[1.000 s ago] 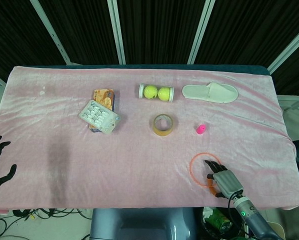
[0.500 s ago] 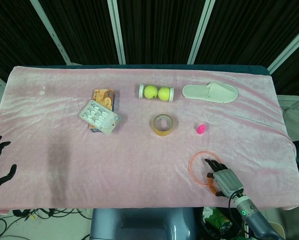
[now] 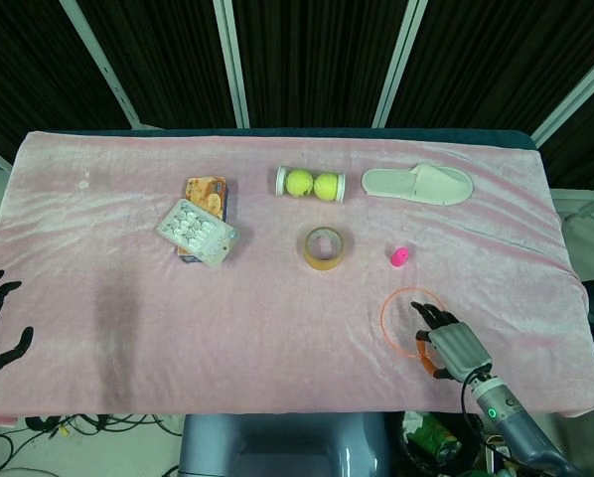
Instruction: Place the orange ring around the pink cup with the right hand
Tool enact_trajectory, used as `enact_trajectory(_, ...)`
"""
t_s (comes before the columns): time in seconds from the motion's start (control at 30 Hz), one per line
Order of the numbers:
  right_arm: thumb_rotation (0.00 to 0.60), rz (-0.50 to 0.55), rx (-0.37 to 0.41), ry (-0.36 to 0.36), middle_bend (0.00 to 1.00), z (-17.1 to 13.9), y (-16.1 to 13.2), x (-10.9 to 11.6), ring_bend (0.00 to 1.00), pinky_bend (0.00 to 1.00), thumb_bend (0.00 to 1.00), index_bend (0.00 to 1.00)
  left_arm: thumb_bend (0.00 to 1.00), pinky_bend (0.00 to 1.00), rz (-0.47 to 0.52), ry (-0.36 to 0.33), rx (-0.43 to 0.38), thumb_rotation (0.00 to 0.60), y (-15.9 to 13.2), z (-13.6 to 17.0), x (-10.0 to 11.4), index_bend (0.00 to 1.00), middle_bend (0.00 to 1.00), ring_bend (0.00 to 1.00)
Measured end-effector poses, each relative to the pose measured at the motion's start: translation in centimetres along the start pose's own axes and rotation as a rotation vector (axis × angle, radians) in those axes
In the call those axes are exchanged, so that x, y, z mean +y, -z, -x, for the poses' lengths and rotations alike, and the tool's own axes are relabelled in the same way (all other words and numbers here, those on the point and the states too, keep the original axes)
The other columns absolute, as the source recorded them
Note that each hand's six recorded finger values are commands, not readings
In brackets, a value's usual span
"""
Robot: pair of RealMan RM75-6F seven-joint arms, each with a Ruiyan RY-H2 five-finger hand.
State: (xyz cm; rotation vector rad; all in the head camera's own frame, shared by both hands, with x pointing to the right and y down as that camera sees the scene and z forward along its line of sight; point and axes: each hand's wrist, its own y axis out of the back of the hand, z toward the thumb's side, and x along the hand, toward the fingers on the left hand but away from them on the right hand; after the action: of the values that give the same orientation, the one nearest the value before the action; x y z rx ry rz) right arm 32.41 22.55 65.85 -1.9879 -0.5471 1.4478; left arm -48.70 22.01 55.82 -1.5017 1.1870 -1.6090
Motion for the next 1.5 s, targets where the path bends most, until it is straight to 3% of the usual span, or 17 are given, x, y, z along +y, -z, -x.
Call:
enact_trajectory(0.37,0.600,-0.009,-0.028,0.060,0.00,3.1,1.1,6.0,0.01,0.16,0.36,0.63,0.34,0.00,0.002,0.001,0.001,0.600,0.0,-0.1,0.0,0.19,0.06,0.00)
enact_trajectory(0.7,0.600,0.007,-0.096,0.025,0.00,7.5,3.0,9.7,0.01,0.16,0.36,0.63,0.34,0.00,0.002,0.001,0.008,0.600,0.2,-0.3,0.0,0.19,0.06,0.00)
enact_trajectory(0.9,0.600,-0.002,-0.111,-0.017,0.00,9.6,3.1,9.7,0.01,0.16,0.36,0.63,0.34,0.00,0.002,0.001,0.009,0.600,0.2,-0.4,0.0,0.19,0.06,0.00)
enact_trajectory(1.23,0.600,0.018,-0.124,-0.070,0.00,11.9,2.7,7.3,0.01,0.16,0.34,0.62,0.34,0.00,0.004,-0.001,0.009,0.600,0.2,-0.4,0.1,0.19,0.06,0.00)
enact_trajectory(1.5,0.600,0.018,-0.150,-0.099,0.00,12.8,3.2,5.9,0.00,0.16,0.32,0.41,0.34,0.00,0.006,-0.001,0.009,0.600,0.2,-0.5,0.1,0.19,0.06,0.00)
